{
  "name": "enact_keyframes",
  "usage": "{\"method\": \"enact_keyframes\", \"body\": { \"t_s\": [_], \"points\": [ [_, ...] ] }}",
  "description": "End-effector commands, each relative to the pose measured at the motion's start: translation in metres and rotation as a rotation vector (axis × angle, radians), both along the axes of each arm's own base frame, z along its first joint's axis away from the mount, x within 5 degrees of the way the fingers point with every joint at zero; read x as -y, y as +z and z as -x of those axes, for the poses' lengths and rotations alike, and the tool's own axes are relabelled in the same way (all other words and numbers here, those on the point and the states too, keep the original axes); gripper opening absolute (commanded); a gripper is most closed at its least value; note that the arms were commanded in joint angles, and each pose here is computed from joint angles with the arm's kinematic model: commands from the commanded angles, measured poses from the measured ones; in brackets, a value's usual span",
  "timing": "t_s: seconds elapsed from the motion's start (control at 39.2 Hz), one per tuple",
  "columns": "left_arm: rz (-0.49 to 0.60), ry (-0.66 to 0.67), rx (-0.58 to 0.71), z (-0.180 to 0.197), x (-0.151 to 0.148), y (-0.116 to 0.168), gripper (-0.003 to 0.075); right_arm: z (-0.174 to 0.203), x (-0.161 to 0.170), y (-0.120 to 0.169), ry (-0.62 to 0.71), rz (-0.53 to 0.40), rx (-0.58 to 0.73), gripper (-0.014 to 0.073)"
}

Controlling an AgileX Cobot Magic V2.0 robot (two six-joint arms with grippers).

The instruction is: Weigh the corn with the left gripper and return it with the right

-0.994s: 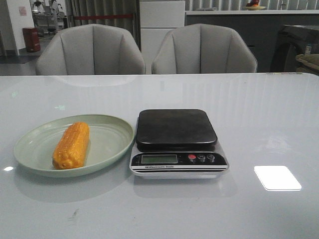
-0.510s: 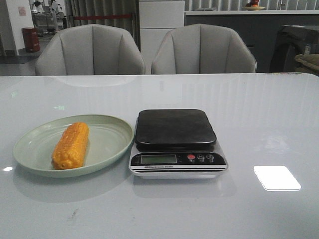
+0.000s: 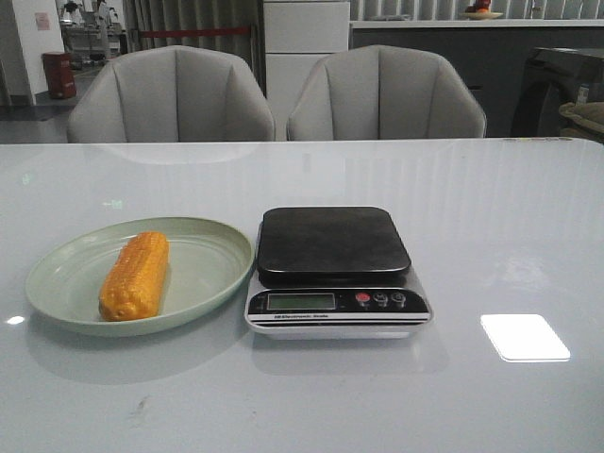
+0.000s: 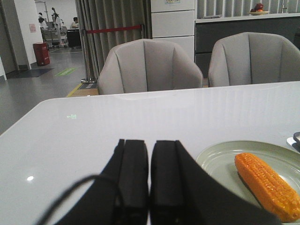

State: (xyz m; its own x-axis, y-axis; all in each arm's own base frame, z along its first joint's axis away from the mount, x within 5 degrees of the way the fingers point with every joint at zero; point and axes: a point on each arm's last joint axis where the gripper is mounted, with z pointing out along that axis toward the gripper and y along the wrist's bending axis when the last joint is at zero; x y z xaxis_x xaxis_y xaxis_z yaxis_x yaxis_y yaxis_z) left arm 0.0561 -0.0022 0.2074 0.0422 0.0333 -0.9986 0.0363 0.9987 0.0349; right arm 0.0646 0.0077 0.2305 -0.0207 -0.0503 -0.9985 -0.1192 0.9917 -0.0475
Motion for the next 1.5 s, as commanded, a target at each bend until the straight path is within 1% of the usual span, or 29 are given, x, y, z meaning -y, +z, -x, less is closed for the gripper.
{"method": "enact_keyframes", "body": {
  "t_s": [0.0, 0.13, 0.18, 0.31, 0.46, 1.48],
  "points": [
    [0.005, 0.005, 0.071, 0.001, 0.0, -0.002, 0.0125, 0.006, 0.001, 0.006, -0.009, 0.005, 0.132, 0.0179],
    [0.005, 0.005, 0.071, 0.001, 0.0, -0.002, 0.0125, 0.011, 0.002, -0.009, -0.009, -0.001, 0.154, 0.0179],
    [0.005, 0.005, 0.071, 0.001, 0.0, -0.002, 0.0125, 0.012, 0.002, -0.014, -0.009, -0.018, 0.162, 0.0179],
    [0.005, 0.005, 0.071, 0.001, 0.0, -0.002, 0.0125, 0.01, 0.002, -0.025, -0.009, -0.082, 0.128, 0.0179],
    [0.005, 0.005, 0.071, 0.001, 0.0, -0.002, 0.0125, 0.01, 0.002, -0.025, -0.009, -0.068, 0.128, 0.0179],
    [0.005, 0.005, 0.071, 0.001, 0.0, -0.002, 0.0125, 0.009, 0.002, -0.027, -0.011, -0.066, 0.108, 0.0179]
  ]
}}
